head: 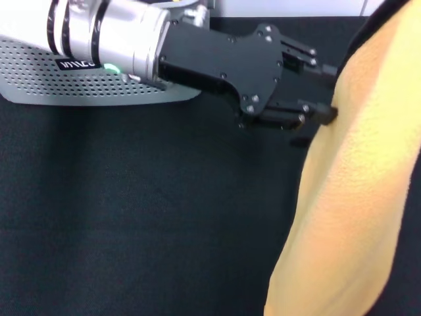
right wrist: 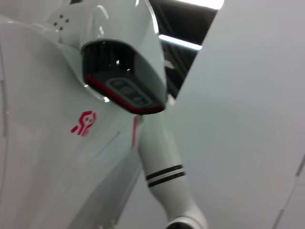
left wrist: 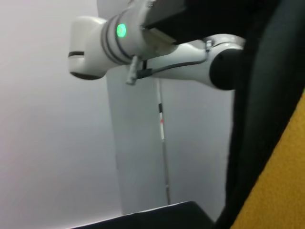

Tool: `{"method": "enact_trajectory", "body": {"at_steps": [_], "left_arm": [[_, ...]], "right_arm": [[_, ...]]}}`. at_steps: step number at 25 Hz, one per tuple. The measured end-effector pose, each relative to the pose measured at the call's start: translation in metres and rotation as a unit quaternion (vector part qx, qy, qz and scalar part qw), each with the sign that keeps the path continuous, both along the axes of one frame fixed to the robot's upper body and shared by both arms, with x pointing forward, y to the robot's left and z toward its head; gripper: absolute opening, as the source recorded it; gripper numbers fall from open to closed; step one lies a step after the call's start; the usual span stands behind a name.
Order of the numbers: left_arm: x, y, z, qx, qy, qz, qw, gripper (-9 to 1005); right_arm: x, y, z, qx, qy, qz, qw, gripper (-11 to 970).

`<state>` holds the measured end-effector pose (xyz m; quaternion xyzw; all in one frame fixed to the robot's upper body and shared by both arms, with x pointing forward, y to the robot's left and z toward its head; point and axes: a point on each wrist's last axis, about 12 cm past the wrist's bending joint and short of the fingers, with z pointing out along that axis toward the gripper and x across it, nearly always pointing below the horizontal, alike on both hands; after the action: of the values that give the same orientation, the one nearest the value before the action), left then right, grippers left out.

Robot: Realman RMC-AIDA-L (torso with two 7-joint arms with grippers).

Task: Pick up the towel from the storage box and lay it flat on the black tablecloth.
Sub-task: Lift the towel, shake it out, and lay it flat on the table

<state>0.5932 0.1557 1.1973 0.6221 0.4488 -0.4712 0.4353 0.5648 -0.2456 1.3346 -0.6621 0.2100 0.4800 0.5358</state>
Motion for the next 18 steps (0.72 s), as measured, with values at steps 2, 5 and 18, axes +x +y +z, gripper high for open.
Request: {"method": "enact_trajectory", "body": {"at_steps": [2, 5, 18], "left_arm": [[-0.006, -0.002, -0.005, -0.006, 0.010, -0.009, 1.000, 417], [-0.011, -0.002, -0.018, -0.015, 0.014, 0.013, 1.000, 416], [0.008, -0.002, -0.030, -0.088, 0.030, 0.172, 0.981, 410]], "right_arm": [[0.000, -0.005, -0.002, 0.012, 0.004, -0.011, 1.000, 4], [0.000, -0.013, -0.005, 0.028, 0.008, -0.025, 0.999, 4], [-0.003, -0.021, -0.013, 0.034, 0.013, -0.037, 0.999, 5]]}}
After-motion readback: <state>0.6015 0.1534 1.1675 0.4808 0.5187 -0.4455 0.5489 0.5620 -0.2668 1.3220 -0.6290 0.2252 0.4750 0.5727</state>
